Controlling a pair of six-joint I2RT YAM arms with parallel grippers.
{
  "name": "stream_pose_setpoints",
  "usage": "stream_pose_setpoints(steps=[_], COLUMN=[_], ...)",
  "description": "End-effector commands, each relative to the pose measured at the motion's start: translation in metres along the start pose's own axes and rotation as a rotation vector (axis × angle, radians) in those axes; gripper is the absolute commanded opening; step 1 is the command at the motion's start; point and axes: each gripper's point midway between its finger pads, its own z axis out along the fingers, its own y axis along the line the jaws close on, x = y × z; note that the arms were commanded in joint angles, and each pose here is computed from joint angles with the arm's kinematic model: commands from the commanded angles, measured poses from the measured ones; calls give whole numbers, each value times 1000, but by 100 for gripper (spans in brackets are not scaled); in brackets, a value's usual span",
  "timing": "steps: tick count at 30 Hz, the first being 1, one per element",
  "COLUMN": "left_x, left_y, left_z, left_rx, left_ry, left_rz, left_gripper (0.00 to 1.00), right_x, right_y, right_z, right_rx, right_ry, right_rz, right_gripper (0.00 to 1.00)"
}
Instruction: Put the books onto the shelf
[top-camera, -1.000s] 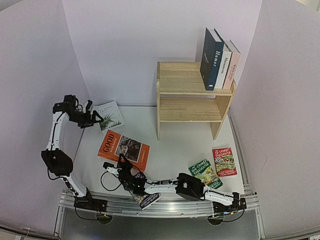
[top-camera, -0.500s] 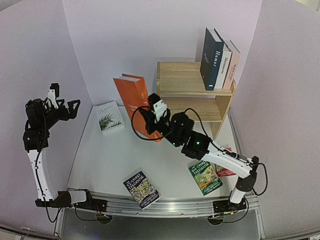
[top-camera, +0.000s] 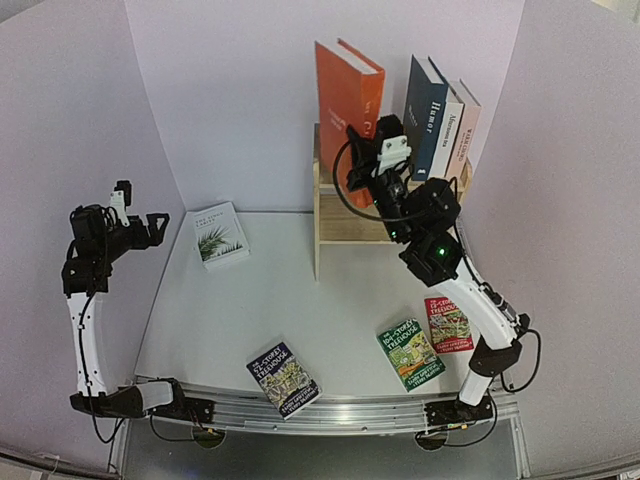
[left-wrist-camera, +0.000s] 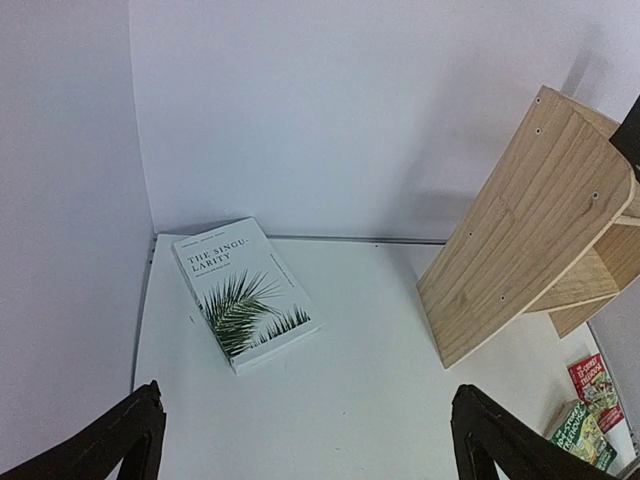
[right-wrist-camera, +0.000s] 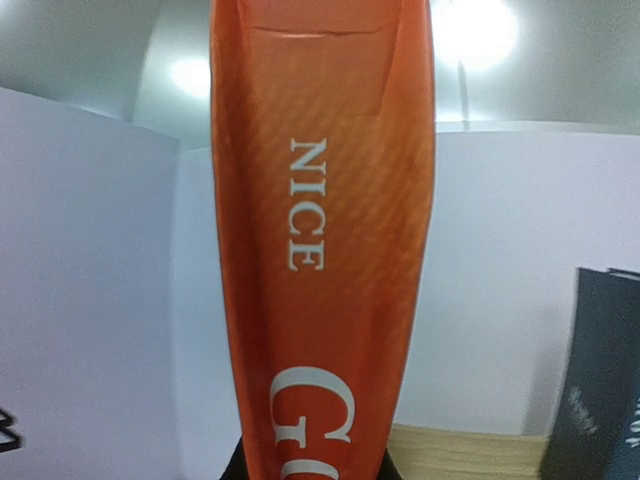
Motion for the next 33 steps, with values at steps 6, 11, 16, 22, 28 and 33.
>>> stream_pose_setpoints(steps=[6,11,16,22,28,33], left_x=[6,8,11,13,17,18], left_y=[-8,-7,-6,-6,-6,-7], left_z=[-10,-10,-12,-12,-11,-8], left_rx=[28,25,15,14,18,32], left_ry=[-20,-15,-8,-7,4,8], left_rz=[-10,-9,0,1,-5,-20], left_gripper=[100,100,100,100,100,100], right_x=[42,75,100,122,124,116], right_y=[-133,-155,-174,-186,-181,-182], right_z=[39,51,55,54,44,34], right_rx=[334,402,443,474,433,424], right_ry=[-34,3,27,67,87,89], right_rz=[-183,-217,-177,-170,-163,-163], right_gripper=[0,0,0,7,41,48])
